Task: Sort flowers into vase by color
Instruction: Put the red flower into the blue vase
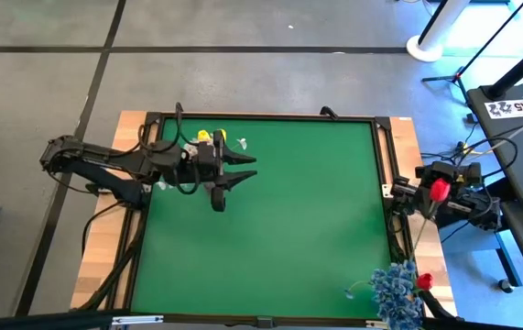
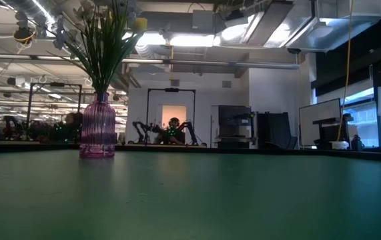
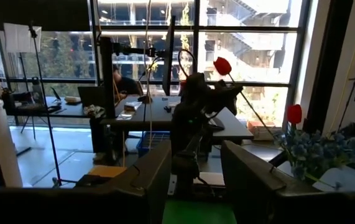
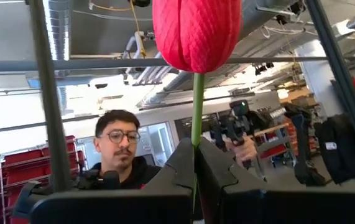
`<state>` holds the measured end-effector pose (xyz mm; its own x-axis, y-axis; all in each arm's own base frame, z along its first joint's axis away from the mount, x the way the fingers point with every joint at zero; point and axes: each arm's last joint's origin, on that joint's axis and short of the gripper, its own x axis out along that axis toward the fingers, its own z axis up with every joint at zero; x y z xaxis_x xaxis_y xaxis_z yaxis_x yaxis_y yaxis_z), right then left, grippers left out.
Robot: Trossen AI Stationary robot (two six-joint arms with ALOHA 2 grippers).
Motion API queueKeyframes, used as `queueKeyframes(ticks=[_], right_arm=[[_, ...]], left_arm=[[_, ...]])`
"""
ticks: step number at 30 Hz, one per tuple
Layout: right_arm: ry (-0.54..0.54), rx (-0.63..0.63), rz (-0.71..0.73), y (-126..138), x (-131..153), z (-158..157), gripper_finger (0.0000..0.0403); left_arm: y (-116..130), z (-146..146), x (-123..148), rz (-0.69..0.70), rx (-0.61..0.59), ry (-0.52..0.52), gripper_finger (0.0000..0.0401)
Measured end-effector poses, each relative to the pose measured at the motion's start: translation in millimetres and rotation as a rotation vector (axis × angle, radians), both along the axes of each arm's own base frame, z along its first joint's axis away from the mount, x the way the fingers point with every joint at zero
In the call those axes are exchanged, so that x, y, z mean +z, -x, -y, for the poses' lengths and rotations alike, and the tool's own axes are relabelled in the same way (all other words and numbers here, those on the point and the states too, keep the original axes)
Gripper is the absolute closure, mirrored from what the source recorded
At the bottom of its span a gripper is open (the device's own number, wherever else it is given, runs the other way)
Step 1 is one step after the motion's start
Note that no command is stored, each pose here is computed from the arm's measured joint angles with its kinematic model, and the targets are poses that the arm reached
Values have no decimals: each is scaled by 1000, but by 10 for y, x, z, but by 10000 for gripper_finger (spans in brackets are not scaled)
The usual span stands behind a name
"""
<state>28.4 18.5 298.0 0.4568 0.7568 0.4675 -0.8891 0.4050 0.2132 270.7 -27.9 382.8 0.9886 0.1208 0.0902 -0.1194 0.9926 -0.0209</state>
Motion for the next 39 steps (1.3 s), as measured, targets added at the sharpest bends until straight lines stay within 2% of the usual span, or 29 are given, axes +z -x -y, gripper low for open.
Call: queueKeyframes(ticks=[6,11,16,19,24,30,39], right_arm=[[34,5,12,-13,178,-2,402],[60,12,-92,-315,134,54,402],[83,166,-19,-476,152,-57,402],[74,282,-37,-585,105,-207,402],[66,393,28,-572,82,-435,402],[80,345,44,-565,65,-567,402],[217,255,108,-564,199,-632,402]], left_arm=[[0,0,0,0,2,2,264],[1,-5,3,6,16,29,264],[3,0,5,10,12,49,264],[3,-1,5,11,15,49,264],[3,-1,5,11,15,48,264],[3,-1,4,9,16,47,264],[4,0,3,8,16,48,264]])
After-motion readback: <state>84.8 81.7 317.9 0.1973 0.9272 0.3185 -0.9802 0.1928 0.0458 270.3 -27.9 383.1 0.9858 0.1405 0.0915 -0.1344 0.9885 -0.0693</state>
